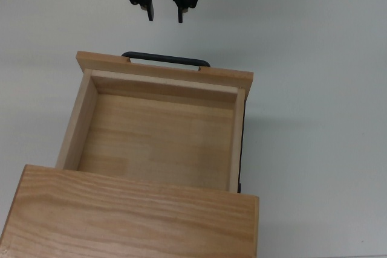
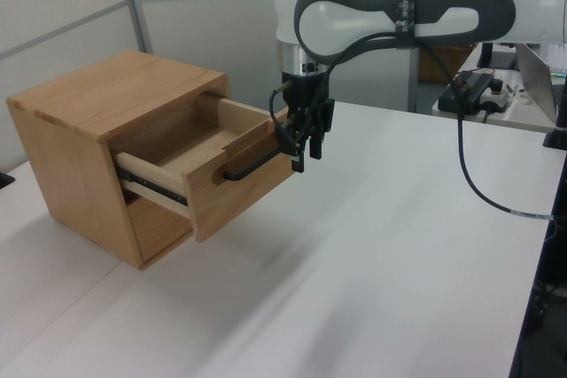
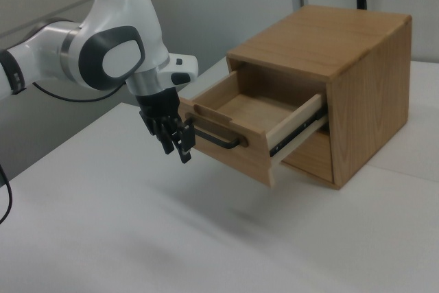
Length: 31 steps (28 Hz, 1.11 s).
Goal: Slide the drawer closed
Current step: 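Lower the gripper toward the front panel of the open wooden drawer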
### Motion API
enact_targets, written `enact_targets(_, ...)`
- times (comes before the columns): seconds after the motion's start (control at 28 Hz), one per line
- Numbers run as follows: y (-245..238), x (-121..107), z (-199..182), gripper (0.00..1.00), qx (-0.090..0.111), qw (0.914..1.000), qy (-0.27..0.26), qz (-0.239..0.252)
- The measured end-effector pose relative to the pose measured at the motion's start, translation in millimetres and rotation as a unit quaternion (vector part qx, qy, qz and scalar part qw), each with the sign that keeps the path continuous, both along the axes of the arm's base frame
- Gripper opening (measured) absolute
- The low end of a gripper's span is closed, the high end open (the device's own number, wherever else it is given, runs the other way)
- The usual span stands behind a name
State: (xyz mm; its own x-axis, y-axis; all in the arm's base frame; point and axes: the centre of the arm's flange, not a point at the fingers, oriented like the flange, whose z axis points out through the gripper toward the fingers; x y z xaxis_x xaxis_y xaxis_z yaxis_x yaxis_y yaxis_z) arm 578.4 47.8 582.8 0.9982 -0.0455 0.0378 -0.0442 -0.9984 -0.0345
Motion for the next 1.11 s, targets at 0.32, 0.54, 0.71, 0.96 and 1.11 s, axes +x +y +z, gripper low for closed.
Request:
enact_targets(0.32, 1.4, 9.5, -19.5, 0.22, -0.001, 0.9999, 0.012, 0.011)
enact_targets(0.54, 2.1, 19.2, -32.3, 0.01, -0.001, 0.9998, 0.007, 0.02)
enact_targets(0.71, 3.2, 29.8, -47.0, 0.01, 0.0, 0.9998, 0.003, 0.02)
enact_targets(0.96, 4.4, 44.8, -66.5, 0.01, 0.001, 0.9998, -0.01, 0.019)
enact_targets(1.11, 4.8, 52.3, -75.2, 0.01, 0.002, 0.9997, -0.015, 0.019)
